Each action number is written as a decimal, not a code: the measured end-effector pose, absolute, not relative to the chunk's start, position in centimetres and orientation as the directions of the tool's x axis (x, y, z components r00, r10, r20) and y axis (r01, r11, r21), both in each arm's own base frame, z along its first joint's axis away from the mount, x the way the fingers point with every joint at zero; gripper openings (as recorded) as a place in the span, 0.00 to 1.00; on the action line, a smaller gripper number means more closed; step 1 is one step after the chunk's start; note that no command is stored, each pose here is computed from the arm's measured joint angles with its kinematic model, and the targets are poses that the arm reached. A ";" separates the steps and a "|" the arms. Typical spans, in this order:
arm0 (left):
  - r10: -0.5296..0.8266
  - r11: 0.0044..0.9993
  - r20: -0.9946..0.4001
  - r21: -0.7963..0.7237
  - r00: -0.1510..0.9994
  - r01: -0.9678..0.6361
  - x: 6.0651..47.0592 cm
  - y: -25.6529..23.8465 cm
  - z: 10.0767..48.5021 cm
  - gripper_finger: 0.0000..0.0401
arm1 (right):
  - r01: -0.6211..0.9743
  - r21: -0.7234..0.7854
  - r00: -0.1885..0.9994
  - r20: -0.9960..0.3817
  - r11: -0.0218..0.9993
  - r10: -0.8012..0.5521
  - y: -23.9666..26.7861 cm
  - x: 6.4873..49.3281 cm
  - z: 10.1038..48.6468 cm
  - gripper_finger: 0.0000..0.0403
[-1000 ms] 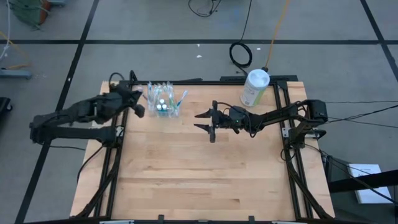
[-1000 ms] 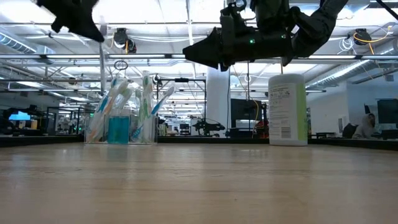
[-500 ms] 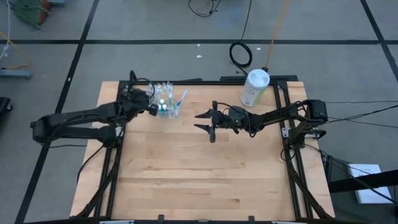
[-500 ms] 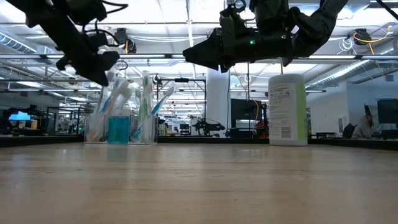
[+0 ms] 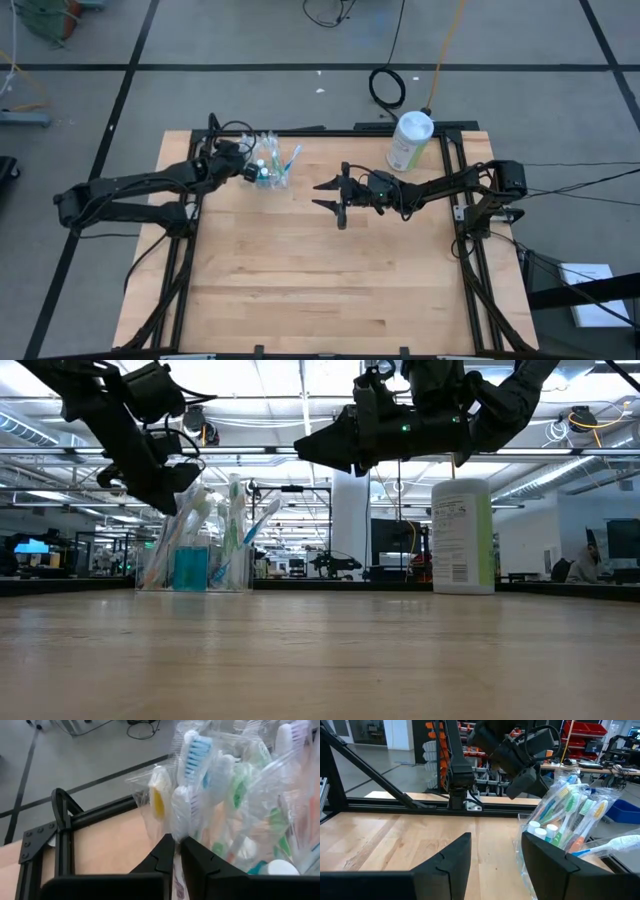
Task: Pick & Place toothbrushing station
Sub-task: Put the purple toothbrush into the transparent organizer, then return to Home Position
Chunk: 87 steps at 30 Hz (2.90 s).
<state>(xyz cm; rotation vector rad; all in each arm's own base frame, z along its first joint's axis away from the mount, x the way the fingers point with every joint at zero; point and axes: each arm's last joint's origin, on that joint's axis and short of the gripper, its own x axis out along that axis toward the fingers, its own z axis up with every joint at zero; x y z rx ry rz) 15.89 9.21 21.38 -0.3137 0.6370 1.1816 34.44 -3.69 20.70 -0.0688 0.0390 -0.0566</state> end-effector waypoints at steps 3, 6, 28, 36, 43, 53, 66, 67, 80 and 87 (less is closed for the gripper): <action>0.758 0.376 -0.607 0.105 0.240 -0.921 15.7 9.2 21.6 0.10 | 0.055 -0.070 0.998 -0.038 0.996 -0.058 -3.7 34.4 20.7 0.42; 0.753 0.430 -0.609 0.171 0.248 -0.887 15.5 9.0 21.7 0.18 | 0.055 -0.070 0.998 -0.038 0.996 -0.058 -3.7 34.4 20.7 0.42; 0.754 0.580 -0.422 0.065 0.504 -0.812 11.1 6.0 27.8 0.41 | 0.049 -0.080 0.964 -0.256 0.996 -0.068 -3.4 29.2 25.7 0.42; 0.661 0.735 -0.250 0.025 0.708 -0.677 7.3 4.0 29.8 0.41 | 0.051 -0.086 0.978 -0.199 0.995 -0.067 -2.7 23.4 30.7 0.42; 0.668 0.739 -0.175 0.043 0.723 -0.673 5.8 3.4 30.2 0.41 | 0.065 -0.083 0.996 -0.058 0.994 -0.070 -2.3 20.6 33.5 0.42; 0.621 0.783 -0.086 0.024 0.779 -0.622 4.9 2.8 30.9 0.41 | 0.054 -0.092 0.990 -0.122 0.994 -0.065 -2.0 18.3 33.0 0.42; 0.444 0.892 0.102 0.039 0.890 -0.450 1.2 0.7 30.9 0.41 | 0.063 -0.056 0.998 0.000 0.996 -0.063 -1.4 13.3 31.3 0.42; 0.445 0.890 0.116 0.052 0.888 -0.453 1.1 0.7 31.1 0.41 | 0.064 -0.055 0.998 0.006 0.996 -0.063 -1.4 13.0 31.0 0.42; 0.370 0.924 0.136 0.048 0.919 -0.380 4.4 1.7 27.7 0.41 | 0.060 0.033 0.998 0.033 0.998 -0.061 -1.1 10.3 26.1 0.42; 0.325 0.944 0.170 0.004 0.930 -0.330 6.9 2.6 24.0 0.41 | 0.054 0.100 0.996 0.065 0.994 -0.061 -1.1 10.8 21.9 0.42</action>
